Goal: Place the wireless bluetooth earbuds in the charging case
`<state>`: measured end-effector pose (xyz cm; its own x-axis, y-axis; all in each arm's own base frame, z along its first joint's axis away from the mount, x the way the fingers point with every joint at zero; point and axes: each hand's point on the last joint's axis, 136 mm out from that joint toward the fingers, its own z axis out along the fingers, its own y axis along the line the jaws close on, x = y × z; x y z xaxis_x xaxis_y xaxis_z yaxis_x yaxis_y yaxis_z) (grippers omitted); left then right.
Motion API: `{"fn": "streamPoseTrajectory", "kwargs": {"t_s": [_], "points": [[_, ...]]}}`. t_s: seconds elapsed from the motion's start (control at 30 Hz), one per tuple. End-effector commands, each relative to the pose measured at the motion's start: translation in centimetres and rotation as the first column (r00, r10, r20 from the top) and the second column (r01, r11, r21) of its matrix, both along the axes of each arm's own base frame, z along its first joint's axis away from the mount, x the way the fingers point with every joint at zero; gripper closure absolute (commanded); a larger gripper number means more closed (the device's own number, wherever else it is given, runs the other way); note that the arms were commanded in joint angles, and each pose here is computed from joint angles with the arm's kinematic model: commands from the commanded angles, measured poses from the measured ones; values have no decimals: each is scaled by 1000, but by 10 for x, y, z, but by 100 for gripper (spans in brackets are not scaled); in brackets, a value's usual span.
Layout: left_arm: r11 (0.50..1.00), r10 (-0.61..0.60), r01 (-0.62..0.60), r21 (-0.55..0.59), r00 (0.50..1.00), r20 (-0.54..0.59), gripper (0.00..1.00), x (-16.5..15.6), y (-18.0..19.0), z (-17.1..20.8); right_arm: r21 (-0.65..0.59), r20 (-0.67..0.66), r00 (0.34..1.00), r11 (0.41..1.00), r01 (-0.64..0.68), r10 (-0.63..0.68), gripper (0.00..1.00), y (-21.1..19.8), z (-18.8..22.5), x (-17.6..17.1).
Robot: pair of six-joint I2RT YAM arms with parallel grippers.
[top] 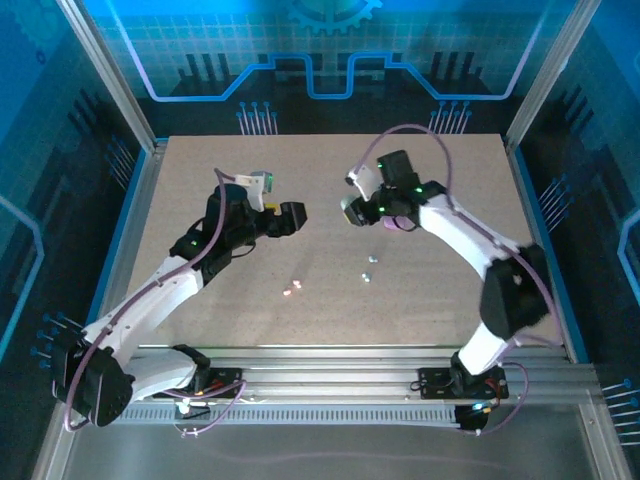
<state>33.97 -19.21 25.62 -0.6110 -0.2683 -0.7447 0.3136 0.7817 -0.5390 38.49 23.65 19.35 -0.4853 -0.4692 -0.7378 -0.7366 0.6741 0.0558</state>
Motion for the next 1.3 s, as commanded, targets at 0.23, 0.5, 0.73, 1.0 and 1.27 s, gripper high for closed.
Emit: {"fn": "streamPoseTrajectory", "kwargs": {"t_s": [0.23, 0.5, 0.73, 1.0, 1.27], "points": [[908, -315, 351, -231, 932, 176, 23, -24, -55, 78, 60, 482, 864, 978, -198, 146, 69, 11, 103, -67], [839, -451, 496, -224, 864, 224, 25, -40, -96, 87, 39, 557, 821, 983, -177, 126, 69, 0, 115, -89], [815, -499, 535, -222, 843, 201, 34, -43, -116, 83, 50, 577, 804, 976, -211, 144, 68, 4, 119, -94], [812, -514, 541, -218, 840, 173, 41, -41, -127, 77, 42, 583, 793, 968, -247, 177, 67, 15, 117, -98], [841, -489, 499, -209, 867, 102, 59, -33, -129, 65, 14, 609, 768, 965, -262, 200, 66, 23, 119, -102]]}}
